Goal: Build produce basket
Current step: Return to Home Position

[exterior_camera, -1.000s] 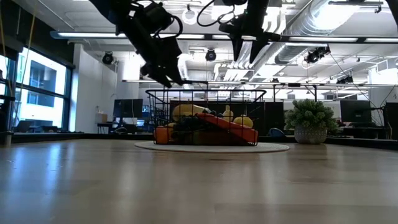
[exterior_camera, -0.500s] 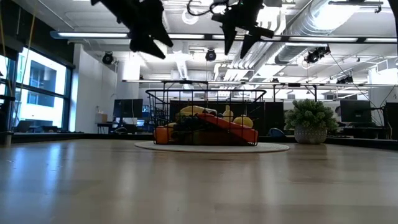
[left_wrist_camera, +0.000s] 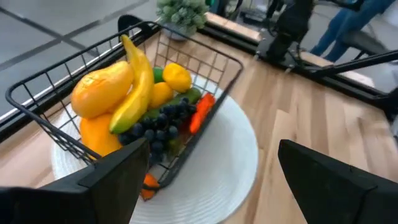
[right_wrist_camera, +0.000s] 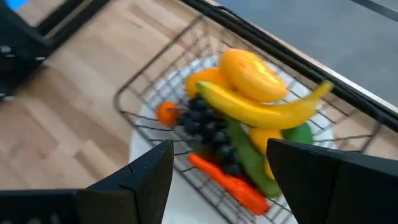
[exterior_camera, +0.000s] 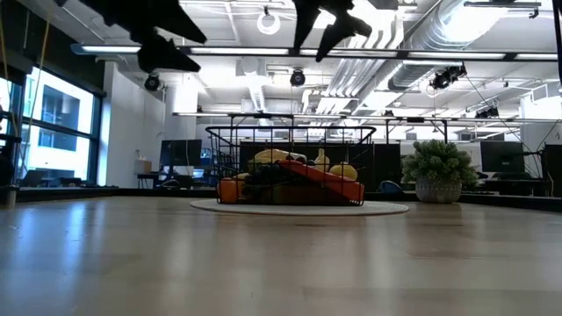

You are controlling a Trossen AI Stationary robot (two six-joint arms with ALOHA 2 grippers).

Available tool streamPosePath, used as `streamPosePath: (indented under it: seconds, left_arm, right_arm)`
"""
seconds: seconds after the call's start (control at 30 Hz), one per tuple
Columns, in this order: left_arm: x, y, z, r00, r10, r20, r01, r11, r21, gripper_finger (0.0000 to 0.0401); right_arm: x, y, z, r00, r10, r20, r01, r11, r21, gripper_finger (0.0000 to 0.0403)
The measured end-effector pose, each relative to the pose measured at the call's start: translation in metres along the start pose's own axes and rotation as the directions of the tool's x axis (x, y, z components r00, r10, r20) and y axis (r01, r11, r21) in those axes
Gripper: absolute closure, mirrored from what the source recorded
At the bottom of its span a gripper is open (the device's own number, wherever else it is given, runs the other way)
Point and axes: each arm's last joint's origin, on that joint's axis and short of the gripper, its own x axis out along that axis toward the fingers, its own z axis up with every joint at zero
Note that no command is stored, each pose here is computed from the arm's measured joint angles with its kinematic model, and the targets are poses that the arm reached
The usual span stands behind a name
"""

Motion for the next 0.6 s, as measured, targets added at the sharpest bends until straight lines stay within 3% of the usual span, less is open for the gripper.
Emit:
streamPosePath:
  seconds: [0.23, 0.4, 0.6]
  left_arm:
    - [-0.026, -0.01, -0.027, 0.991, -0.035, 0.128, 0.037, 0.999, -0.01, 0.0056]
    - [-0.038, -0.009, -0.05, 0.983, -0.094, 0.157, 0.094, 0.996, 0.006, 0.0056]
    - [-0.045, -0.002, -0.078, 0.971, -0.161, 0.179, 0.161, 0.987, 0.015, 0.0056]
  right_arm:
    - [-0.013, 0.031, -0.012, 0.99, 0.123, 0.068, -0.121, 0.992, -0.041, 0.0164]
    - [-0.022, 0.048, -0.016, 0.969, 0.213, 0.127, -0.207, 0.977, -0.059, 0.0164]
    - [-0.024, 0.053, -0.016, 0.959, 0.242, 0.146, -0.241, 0.97, -0.024, 0.0164]
